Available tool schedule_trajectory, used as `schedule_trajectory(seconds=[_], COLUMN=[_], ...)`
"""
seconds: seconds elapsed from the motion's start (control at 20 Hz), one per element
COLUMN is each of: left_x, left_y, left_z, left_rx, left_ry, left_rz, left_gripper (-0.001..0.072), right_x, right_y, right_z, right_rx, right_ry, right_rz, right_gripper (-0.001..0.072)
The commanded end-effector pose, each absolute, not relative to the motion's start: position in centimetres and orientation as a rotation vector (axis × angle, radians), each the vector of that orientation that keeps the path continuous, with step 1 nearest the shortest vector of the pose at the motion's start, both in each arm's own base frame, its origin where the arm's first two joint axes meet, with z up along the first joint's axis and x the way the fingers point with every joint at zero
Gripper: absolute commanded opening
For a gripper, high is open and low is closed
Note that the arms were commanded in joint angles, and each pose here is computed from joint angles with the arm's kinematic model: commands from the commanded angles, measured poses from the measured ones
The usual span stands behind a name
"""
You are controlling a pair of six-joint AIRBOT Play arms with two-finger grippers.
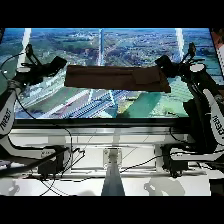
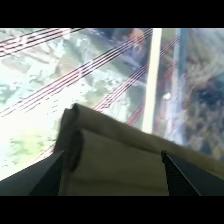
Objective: Fold the clothes and pants, and hang the long-sleeved shirts on hangers.
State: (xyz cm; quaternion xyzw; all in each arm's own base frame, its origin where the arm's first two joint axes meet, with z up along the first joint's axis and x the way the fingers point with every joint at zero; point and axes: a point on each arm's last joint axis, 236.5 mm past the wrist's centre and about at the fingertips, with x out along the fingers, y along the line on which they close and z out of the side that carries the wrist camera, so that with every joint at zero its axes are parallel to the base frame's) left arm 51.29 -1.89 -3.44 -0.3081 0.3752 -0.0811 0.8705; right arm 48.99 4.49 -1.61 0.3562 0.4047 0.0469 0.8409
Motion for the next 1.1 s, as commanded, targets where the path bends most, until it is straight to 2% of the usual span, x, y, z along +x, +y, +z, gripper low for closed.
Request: schedule_trajectory(seconds=[0.0,0.2,0.35,0.4,0.55,0.6,0.65,0.7,0.75,0.9,1.05], left_x=[47.8,45.9,46.9,47.2,46.8,46.7,46.7,46.9,47.3,47.8,45.6], left_y=[2.6,-0.5,-3.8,-4.6,-7.3,-8.2,-9.0,-9.6,-9.9,-10.2,-10.8], left_z=[-6.8,-8.7,-9.4,-9.8,-10.3,-10.1,-9.7,-8.8,-7.4,-0.5,8.6], left_rx=[-0.5,-0.534,-0.572,-0.565,-0.501,-0.481,-0.465,-0.445,-0.425,-0.381,-0.326], left_ry=[1.015,1.222,1.195,1.187,1.199,1.199,1.195,1.183,1.159,1.053,0.932], left_rz=[-0.127,-0.339,-0.486,-0.511,-0.585,-0.608,-0.628,-0.651,-0.668,-0.686,-0.716], left_gripper=[0.0696,0.0696,0.0695,0.0659,0.0294,0.0155,0.0016,0.001,0.0009,0.0007,0.0008], right_x=[47.8,47.6,46.8,46.6,47.4,48.2,49.0,49.5,50.2,51.1,49.6], right_y=[5.5,5.9,6.7,7.4,9.5,10.4,11.6,12.8,14.1,19.0,26.2], right_z=[-2.4,-2.4,-2.3,-1.9,0.7,1.9,3.0,3.9,4.7,5.4,3.1], right_rx=[0.731,0.737,0.73,0.696,0.615,0.574,0.535,0.498,0.452,0.399,0.423], right_ry=[0.924,0.934,0.971,0.982,0.947,0.91,0.872,0.838,0.793,0.704,0.763], right_rz=[0.142,0.152,0.193,0.242,0.341,0.368,0.391,0.407,0.42,0.435,0.503], right_gripper=[0.0623,0.0624,0.0623,0.0622,0.0619,0.0552,0.0352,0.011,0.0012,0.0011,0.0011])
